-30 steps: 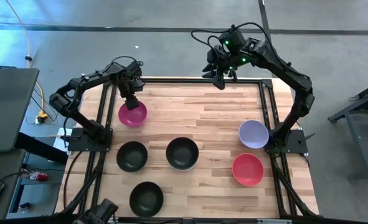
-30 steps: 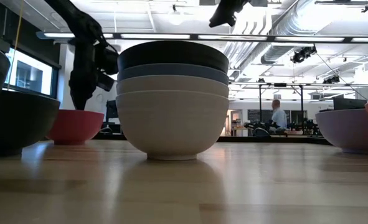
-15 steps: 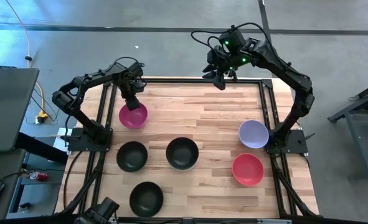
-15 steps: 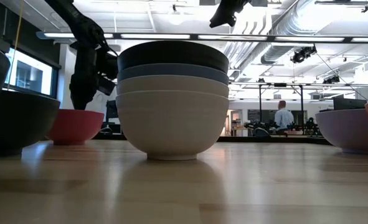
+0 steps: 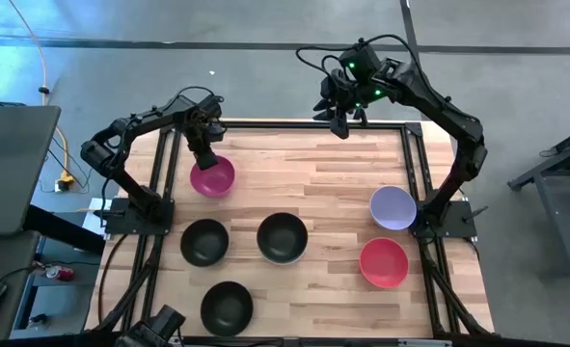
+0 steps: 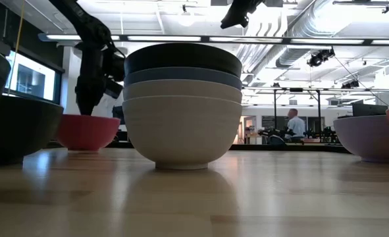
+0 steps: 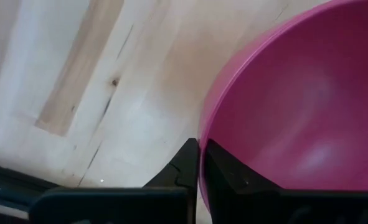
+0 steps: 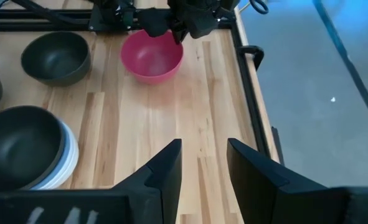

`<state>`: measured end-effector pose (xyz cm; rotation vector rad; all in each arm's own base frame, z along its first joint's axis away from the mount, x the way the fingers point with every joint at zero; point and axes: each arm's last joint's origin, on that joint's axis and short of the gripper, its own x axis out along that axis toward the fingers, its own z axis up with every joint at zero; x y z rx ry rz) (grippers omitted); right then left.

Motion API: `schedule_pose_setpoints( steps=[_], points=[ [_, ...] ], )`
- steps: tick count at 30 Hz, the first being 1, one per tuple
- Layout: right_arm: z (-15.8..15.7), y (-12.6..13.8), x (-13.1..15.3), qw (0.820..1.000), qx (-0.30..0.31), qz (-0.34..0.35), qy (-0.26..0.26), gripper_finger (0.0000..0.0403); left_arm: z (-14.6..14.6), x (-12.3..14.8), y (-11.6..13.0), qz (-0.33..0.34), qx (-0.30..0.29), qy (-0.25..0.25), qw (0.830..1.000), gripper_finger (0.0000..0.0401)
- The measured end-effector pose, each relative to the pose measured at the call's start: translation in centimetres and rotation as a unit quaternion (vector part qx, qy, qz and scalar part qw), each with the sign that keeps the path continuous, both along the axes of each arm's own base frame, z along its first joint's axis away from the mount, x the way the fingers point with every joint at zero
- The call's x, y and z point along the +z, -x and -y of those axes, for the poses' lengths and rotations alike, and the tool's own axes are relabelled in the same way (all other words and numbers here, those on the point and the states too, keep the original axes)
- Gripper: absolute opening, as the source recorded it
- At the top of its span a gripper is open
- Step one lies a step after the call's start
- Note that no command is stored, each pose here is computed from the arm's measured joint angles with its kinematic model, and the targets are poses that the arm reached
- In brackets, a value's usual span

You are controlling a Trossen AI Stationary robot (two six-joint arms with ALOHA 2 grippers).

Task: Nest bowls inside each other
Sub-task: Stack the pink bowl on top of the black bowl

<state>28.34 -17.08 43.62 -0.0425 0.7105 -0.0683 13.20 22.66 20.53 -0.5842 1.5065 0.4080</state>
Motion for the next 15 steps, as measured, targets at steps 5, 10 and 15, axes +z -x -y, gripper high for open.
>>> schedule_pose_setpoints(
  steps=[5, 10, 15],
  points=[
    [0.8, 0.4, 0.1, 1.000, -0.013, 0.008, 0.005, 0.0119, -0.4, 2.2, -0.3, -0.001, 0.008, 0.001, 1.000, 0.0002],
    [1.3, 0.7, 0.1, 1.000, -0.023, 0.007, 0.005, 0.0119, -0.7, 4.8, -1.0, 0.029, 0.008, 0.002, 1.000, 0.0001],
    [2.4, 1.5, 0.1, 0.999, -0.041, 0.005, 0.008, 0.0119, -0.2, 7.2, -2.7, 0.047, -0.010, -0.014, 0.999, 0.0001]
  ],
)
